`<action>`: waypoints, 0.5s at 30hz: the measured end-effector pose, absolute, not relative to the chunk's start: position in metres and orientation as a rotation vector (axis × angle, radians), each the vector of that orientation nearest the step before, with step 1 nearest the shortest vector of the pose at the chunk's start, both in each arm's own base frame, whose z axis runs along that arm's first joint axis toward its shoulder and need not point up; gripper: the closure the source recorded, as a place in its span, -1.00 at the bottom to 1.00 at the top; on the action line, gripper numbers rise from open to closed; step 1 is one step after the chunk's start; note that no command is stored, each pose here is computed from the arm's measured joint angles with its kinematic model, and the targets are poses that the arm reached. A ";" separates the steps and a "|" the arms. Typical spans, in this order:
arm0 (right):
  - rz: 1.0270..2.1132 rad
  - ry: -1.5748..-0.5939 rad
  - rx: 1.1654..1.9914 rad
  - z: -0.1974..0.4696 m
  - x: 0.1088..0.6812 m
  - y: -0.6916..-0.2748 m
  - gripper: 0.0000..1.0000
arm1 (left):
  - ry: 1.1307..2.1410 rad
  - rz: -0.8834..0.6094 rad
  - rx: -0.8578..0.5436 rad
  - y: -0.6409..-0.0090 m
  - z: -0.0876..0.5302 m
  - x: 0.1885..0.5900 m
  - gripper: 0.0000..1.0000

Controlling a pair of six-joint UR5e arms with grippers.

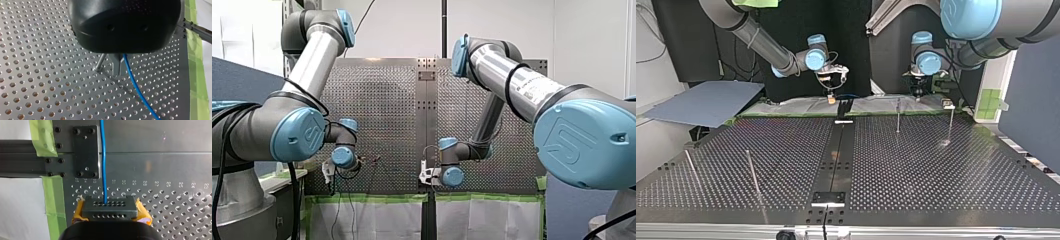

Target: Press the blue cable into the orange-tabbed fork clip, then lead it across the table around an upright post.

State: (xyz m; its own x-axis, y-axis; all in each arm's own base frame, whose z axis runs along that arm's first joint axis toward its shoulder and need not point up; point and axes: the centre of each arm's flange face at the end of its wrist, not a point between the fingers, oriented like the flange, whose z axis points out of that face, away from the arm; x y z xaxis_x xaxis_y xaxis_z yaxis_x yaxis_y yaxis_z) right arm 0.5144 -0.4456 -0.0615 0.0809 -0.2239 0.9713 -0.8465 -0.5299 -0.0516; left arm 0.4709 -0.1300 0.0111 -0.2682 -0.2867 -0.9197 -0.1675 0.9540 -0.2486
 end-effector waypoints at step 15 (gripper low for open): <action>1.467 -1.060 1.811 -0.061 0.510 -0.451 1.00 | 1.842 -0.139 -0.337 -0.126 -0.011 0.502 1.00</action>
